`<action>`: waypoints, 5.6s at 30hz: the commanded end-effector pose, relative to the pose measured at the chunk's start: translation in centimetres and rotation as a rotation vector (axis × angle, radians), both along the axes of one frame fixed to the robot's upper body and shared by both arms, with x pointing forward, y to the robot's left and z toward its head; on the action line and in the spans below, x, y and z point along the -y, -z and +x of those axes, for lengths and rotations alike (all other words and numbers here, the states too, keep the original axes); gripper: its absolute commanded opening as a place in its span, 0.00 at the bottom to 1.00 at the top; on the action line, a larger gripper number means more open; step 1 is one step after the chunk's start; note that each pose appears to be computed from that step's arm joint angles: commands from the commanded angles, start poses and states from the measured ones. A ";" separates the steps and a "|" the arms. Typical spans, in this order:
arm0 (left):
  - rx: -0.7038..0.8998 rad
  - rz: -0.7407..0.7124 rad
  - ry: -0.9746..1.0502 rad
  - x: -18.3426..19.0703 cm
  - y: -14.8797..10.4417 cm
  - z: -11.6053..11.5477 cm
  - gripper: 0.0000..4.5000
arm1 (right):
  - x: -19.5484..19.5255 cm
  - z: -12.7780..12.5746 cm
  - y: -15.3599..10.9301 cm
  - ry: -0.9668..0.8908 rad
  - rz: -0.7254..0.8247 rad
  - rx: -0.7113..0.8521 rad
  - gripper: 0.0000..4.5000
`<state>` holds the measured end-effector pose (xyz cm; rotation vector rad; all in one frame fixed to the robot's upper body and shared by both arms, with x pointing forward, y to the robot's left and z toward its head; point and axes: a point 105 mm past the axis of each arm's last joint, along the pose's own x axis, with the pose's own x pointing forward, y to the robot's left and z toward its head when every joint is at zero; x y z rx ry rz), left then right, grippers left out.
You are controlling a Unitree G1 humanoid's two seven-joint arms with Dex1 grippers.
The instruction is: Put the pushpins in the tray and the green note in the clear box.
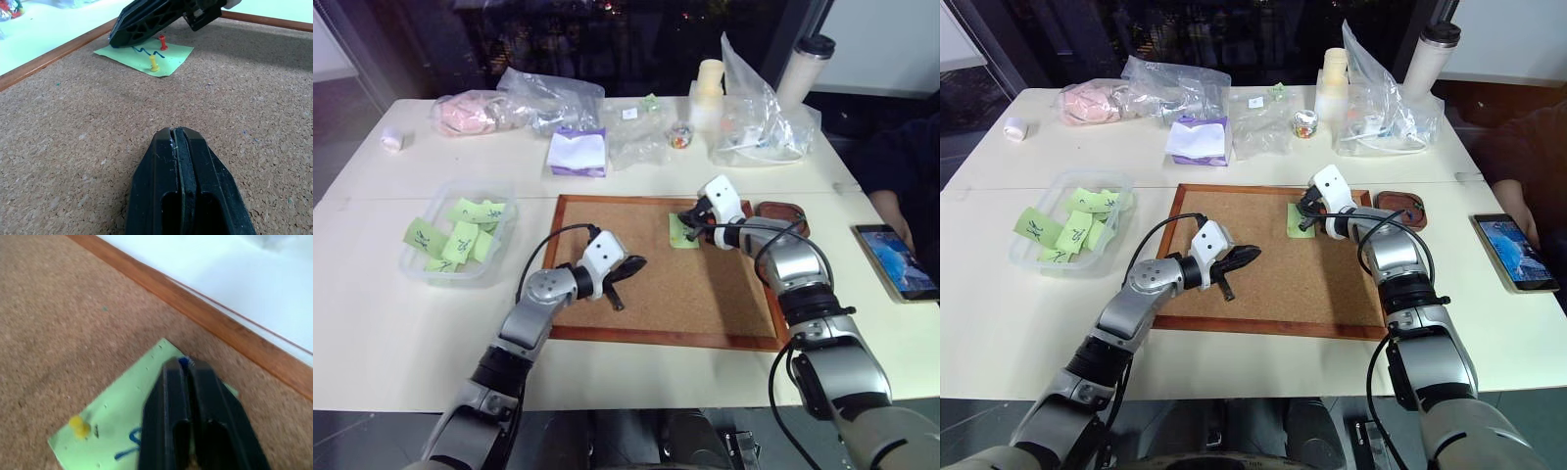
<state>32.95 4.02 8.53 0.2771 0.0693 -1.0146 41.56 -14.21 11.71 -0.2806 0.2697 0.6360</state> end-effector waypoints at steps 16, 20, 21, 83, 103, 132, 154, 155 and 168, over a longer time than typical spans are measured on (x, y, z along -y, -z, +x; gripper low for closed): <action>-0.169 0.130 -0.063 -1.3 6.3 -0.3 0.00 | 2.0 -1.1 -7.5 0.035 0.057 0.170 0.01; -0.170 0.123 -0.062 -1.2 6.3 -0.2 0.00 | 5.0 -1.8 -8.4 0.130 0.048 0.193 0.01; -0.169 0.121 -0.062 -1.1 6.3 -0.2 0.00 | 6.0 -2.0 -8.5 0.160 0.046 0.197 0.01; -0.136 0.097 -0.075 -1.5 5.3 -0.1 0.00 | 2.1 -4.7 -2.8 -0.014 0.086 0.043 0.72; -0.132 0.107 -0.086 -1.9 5.4 -0.2 0.00 | 1.0 -4.1 0.9 -0.004 0.081 -0.025 0.43; -0.176 0.157 -0.081 -1.8 7.1 -0.5 0.00 | 9.7 -3.3 -6.5 0.293 0.140 0.157 0.01; -0.164 0.159 -0.085 -2.0 7.0 -0.5 0.00 | 16.9 -2.2 -0.6 0.559 0.131 0.030 0.01; -0.164 0.159 -0.085 -2.0 7.0 -0.5 0.00 | 16.9 -2.2 -0.4 0.556 0.132 0.024 0.01; -0.153 0.157 -0.090 -1.9 6.8 -0.3 0.00 | 16.6 -1.5 0.1 0.567 0.174 0.012 0.22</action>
